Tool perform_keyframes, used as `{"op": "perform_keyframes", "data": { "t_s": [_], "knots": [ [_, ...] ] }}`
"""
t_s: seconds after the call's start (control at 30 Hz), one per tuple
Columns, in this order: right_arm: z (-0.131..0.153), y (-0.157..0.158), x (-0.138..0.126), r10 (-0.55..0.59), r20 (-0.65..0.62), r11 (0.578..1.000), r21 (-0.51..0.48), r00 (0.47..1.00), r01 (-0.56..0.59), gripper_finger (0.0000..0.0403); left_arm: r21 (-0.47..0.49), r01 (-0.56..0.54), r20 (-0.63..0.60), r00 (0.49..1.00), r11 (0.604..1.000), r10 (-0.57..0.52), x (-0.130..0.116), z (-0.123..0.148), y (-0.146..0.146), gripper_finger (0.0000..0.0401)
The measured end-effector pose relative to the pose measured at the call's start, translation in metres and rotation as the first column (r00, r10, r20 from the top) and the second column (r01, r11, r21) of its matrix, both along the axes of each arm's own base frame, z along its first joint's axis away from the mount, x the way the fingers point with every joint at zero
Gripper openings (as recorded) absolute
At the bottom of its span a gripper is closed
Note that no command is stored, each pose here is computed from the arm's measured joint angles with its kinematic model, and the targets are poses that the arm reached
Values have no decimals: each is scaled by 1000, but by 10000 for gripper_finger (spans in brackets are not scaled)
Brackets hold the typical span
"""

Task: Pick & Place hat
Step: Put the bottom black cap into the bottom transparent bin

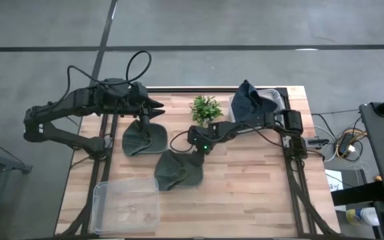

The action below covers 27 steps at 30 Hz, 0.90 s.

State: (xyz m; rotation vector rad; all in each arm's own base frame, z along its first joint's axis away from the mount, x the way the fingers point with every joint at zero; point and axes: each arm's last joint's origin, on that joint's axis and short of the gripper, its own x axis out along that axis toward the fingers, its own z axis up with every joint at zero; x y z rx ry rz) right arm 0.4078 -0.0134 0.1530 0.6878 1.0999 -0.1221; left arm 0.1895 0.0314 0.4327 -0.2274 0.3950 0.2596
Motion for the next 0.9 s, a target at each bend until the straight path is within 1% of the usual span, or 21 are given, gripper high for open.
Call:
{"op": "perform_keyframes", "data": {
  "t_s": [0.1,0.2,0.23,0.37,0.43,0.53,0.73,0.9],
  "knots": [
    [0,0,0,0,5,1000,8,1000,0,105,0,0,0,1000,1000,0,0,0,0,119],
    [0,1,0,8,3,1000,23,1000,-8,40,0,0,-1,1000,1000,0,0,0,0,119],
    [0,1,0,8,5,1000,28,1000,-8,25,0,0,0,1000,1000,0,0,0,0,119],
    [2,1,0,-23,-2,998,50,1000,23,13,10,-4,-3,1000,1000,4,0,0,0,119],
    [7,1,-1,-33,4,998,54,999,33,13,11,-4,-3,1000,1000,4,0,0,0,119],
    [25,1,-4,-44,45,998,47,998,42,11,11,-4,-3,1000,1000,4,0,0,0,119],
    [69,0,-20,-86,99,996,-19,991,89,10,11,-4,-3,1000,1000,4,0,0,0,119],
    [97,2,-39,-93,77,993,-63,993,98,10,5,-6,-1,1000,1000,6,0,0,0,119]
  ]
}}
